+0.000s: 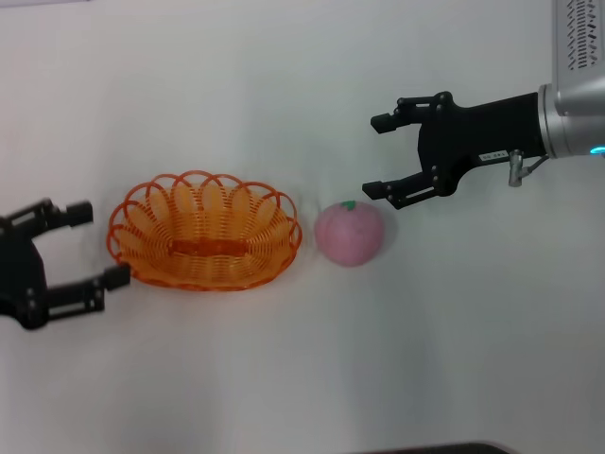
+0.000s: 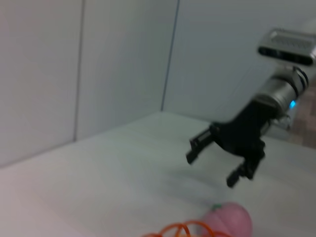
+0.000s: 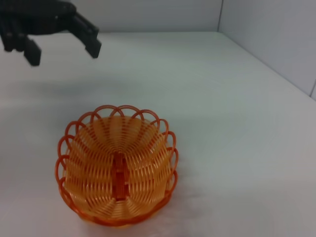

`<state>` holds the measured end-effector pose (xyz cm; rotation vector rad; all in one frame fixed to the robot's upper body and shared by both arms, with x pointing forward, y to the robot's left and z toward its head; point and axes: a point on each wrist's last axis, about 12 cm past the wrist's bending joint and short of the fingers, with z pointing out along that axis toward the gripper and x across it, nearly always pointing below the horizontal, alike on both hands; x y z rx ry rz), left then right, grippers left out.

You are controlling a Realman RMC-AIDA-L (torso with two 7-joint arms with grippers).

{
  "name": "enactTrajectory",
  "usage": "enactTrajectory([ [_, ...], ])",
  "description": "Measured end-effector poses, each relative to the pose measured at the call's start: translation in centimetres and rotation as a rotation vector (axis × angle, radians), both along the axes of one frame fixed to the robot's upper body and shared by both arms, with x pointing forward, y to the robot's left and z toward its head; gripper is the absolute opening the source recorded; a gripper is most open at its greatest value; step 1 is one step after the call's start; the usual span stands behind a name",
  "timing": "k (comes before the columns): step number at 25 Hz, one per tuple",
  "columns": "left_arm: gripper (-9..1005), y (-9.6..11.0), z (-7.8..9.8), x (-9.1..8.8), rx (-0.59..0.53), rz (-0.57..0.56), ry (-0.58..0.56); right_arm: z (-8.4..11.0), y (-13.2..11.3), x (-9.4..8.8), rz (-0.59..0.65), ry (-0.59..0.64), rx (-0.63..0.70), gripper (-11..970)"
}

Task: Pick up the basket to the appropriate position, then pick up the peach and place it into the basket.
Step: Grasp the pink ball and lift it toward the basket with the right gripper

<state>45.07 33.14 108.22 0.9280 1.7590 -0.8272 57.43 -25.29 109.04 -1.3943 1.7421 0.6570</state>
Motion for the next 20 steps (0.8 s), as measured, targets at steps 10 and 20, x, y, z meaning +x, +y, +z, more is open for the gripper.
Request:
enactTrajectory([
  [10,873,0.1,-2.2,-0.4,0.091,0.008,0.079,-0.1,0.2,-0.1,0.005,0.003,-0.001,908],
  [20,874,1.2,-2.7,-1.3,0.073,0.091,0.108,-0.2,0.1,-0.2,-0.001,0.005,0.004,907],
])
